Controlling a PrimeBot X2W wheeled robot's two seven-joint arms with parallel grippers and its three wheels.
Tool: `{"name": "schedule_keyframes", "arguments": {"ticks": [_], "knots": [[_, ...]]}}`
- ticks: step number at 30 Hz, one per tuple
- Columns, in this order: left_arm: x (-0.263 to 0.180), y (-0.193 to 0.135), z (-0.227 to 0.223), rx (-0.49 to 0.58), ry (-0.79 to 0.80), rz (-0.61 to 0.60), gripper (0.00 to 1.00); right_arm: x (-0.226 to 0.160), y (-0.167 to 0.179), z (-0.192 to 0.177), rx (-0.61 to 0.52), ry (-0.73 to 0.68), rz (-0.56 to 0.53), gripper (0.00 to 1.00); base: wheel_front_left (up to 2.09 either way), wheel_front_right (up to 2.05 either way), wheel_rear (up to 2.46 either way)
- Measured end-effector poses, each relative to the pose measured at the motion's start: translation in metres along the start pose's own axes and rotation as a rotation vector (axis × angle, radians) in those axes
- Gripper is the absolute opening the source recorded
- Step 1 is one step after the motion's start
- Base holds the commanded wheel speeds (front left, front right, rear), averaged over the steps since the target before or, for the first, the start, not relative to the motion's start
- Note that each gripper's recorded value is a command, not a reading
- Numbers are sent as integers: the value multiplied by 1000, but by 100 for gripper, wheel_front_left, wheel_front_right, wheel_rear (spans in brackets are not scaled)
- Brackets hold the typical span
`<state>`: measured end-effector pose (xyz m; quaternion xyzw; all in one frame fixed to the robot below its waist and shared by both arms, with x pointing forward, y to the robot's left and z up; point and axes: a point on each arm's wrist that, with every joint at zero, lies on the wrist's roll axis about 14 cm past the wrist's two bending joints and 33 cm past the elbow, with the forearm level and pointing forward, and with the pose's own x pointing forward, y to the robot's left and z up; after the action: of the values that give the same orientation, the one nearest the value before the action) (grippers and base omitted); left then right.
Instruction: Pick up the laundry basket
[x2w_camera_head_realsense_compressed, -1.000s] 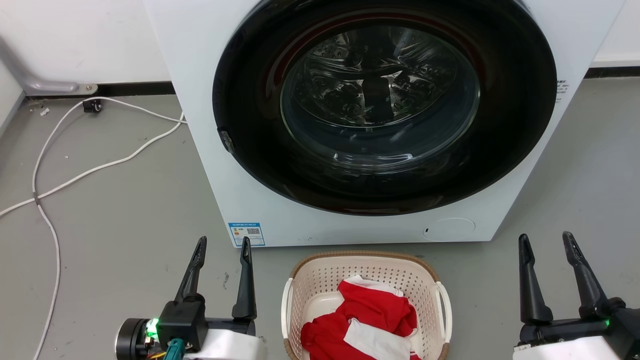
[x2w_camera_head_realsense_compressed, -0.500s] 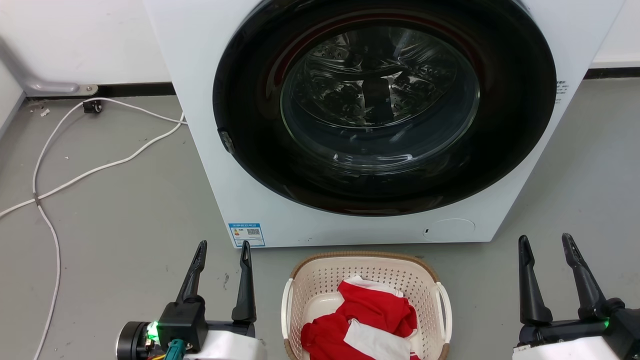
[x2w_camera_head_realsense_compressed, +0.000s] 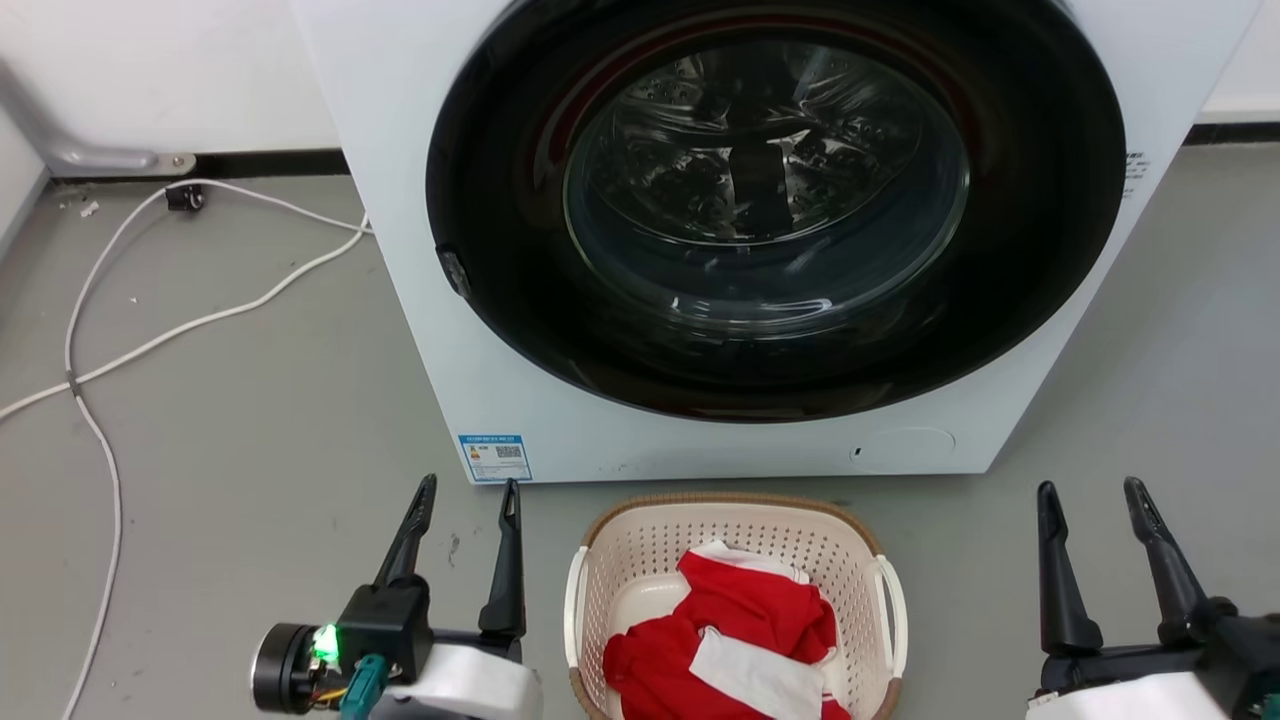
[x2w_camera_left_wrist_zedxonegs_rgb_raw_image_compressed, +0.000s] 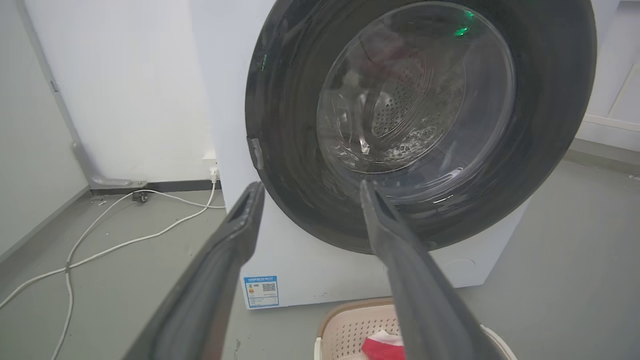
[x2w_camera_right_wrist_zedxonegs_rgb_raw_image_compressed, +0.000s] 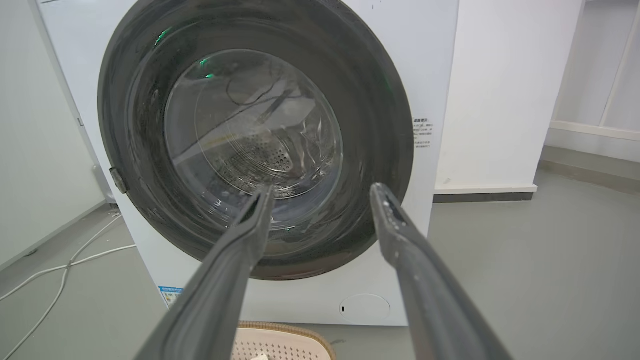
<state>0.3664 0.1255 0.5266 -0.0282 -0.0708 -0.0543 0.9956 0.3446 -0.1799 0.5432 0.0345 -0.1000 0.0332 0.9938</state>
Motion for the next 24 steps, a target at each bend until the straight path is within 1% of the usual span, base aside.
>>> {"name": "schedule_keyframes", "arguments": {"ticks": [6,11,16,24], "knots": [[17,-8,-23,-2,64,-55,100,10,-8,-27,-57,79,-10,100,0,0,0],[33,-13,-57,-18,157,-96,100,24,-19,-56,-101,161,-25,100,0,0,0],[46,-20,-102,-44,283,-145,100,40,-27,-87,-138,239,-29,100,0,0,0],[60,-20,-181,-42,498,-179,100,49,-33,-163,-171,439,-13,100,0,0,0]]}}
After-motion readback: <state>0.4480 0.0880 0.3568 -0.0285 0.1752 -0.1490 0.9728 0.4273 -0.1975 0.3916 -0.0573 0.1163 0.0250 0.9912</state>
